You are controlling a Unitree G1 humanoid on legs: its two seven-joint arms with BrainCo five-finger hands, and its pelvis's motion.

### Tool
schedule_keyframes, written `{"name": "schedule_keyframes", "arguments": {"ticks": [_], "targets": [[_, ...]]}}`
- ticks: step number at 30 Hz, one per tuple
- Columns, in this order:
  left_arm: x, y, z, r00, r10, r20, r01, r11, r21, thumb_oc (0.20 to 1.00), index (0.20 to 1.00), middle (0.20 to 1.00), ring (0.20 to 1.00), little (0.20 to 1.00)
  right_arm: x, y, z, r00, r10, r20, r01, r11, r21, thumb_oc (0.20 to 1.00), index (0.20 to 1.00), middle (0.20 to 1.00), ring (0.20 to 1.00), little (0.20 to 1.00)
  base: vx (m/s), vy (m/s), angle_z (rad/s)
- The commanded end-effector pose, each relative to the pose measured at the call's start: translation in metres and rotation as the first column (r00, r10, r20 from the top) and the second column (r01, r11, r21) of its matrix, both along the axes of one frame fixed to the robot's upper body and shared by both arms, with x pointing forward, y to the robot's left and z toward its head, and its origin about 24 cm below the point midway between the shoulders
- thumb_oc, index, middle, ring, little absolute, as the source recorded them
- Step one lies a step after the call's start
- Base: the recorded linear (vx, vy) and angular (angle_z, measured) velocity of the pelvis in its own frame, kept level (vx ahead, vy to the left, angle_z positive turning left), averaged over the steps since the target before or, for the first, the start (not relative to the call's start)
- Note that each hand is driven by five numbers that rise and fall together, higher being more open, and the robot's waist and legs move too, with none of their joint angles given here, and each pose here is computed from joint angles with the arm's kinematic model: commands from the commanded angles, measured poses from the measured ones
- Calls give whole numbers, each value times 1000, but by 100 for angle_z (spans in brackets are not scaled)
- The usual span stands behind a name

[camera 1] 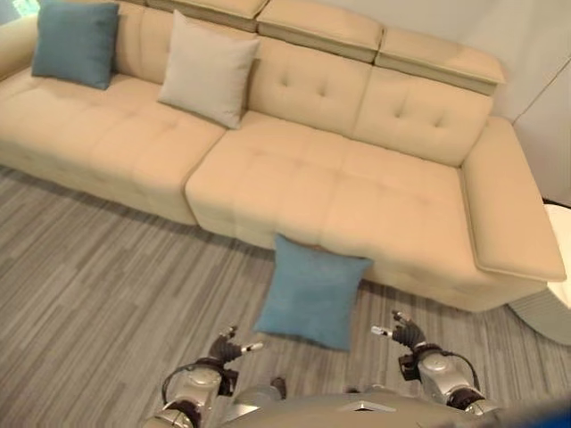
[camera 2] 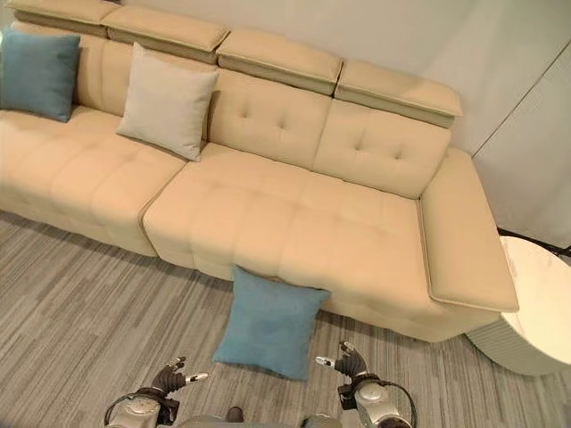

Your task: Pick up all the scattered cushions and arrange them neatly on the sofa.

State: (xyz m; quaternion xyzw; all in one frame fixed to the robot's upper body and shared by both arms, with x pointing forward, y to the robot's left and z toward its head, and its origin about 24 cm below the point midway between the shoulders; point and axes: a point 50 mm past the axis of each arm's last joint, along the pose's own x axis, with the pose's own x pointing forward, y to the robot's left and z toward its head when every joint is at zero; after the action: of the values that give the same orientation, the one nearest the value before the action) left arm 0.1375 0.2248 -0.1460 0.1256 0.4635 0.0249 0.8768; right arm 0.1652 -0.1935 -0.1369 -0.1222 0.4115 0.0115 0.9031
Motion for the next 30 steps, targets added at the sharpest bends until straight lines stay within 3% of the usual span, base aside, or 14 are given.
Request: {"name": "schedule_keyframes", "arguments": {"ticks": [1,14,30], "targets": [[7,-9,1,999,-11,31,12,1000,-22,1000,1000,1000,1000,1000,17,-5,12,996,0,92,0,1000,1,1000,1000,1000,1000,1000,200,-136,88],[-7,-7,-3,1000,24,7,-24,999,-30,1000,1000,1000,1000,1000,20,-12,17,992,-3,127,4,1000,-10,1000,1000,1000,1000,1000,95,-35,38],[6,2,5,998,9,66,-9,1000,-10,1000,1000,1000,1000,1000,39,2,28,978,49,202,-50,999,3,1000,1000,1000,1000,1000,56,116,-37]]}}
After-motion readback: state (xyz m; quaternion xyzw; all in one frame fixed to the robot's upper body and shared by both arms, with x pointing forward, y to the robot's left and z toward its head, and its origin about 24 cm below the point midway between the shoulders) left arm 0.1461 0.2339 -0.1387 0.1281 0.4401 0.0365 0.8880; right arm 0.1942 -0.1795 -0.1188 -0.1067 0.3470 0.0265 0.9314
